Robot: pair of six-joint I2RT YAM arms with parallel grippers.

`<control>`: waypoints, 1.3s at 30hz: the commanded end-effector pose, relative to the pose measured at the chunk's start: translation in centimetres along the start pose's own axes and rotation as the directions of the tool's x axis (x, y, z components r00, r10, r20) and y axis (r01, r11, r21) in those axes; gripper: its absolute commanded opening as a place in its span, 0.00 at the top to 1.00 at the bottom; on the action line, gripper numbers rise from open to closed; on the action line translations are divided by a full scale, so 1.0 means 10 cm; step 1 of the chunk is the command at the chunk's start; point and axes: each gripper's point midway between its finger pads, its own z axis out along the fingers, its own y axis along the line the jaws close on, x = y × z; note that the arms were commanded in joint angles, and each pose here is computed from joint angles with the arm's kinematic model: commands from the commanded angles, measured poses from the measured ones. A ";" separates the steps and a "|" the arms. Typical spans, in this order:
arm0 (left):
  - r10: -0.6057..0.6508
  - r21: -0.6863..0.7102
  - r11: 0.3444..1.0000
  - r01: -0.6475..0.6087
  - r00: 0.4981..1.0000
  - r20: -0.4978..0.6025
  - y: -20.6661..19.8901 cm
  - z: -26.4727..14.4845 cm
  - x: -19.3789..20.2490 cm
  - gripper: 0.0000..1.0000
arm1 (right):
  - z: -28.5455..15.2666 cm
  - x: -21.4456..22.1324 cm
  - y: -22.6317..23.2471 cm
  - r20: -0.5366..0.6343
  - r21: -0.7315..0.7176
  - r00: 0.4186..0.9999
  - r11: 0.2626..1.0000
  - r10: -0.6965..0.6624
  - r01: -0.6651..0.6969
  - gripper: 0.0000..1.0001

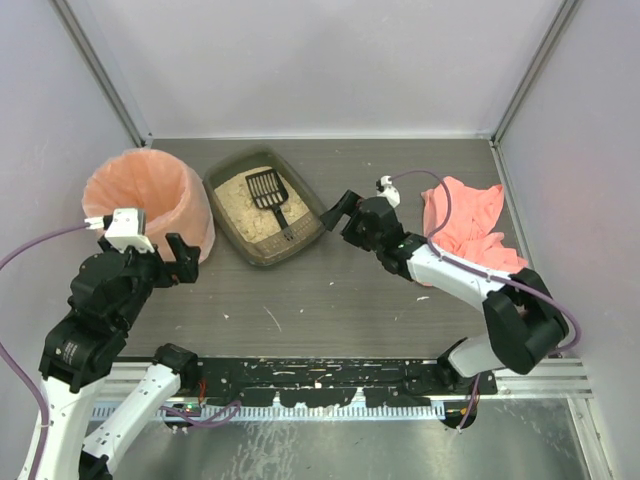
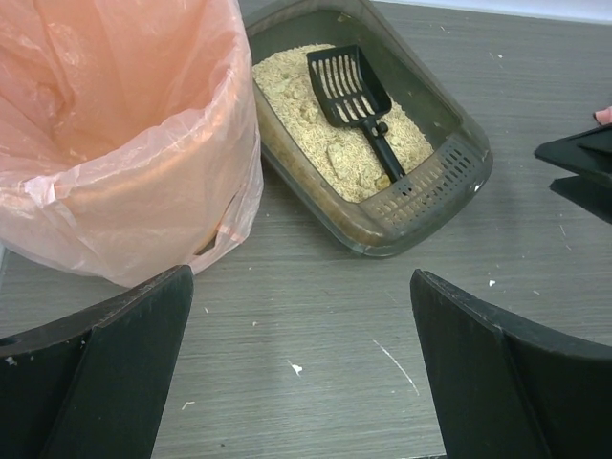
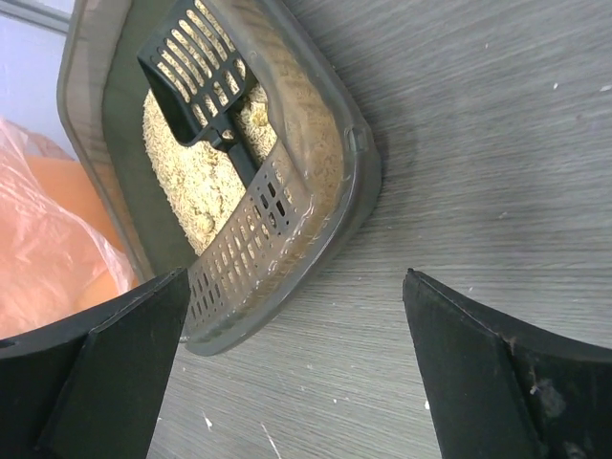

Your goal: Clean the litter box

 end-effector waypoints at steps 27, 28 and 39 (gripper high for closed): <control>0.021 0.129 0.992 -0.012 0.998 -0.066 -0.25 0.00 0.03 0.02 | 0.74 0.51 0.33 0.039 -0.075 0.962 0.961 0.270 -0.267 0.01; 0.020 0.127 0.992 -0.012 0.998 -0.064 -0.25 0.00 0.03 0.02 | 0.77 0.52 0.33 0.036 -0.076 0.961 0.960 0.273 -0.270 0.03; 0.030 0.109 0.994 -0.023 0.998 -0.062 -0.19 -0.06 0.04 0.02 | 0.85 0.53 0.27 0.053 -0.050 0.959 0.960 0.278 -0.275 0.25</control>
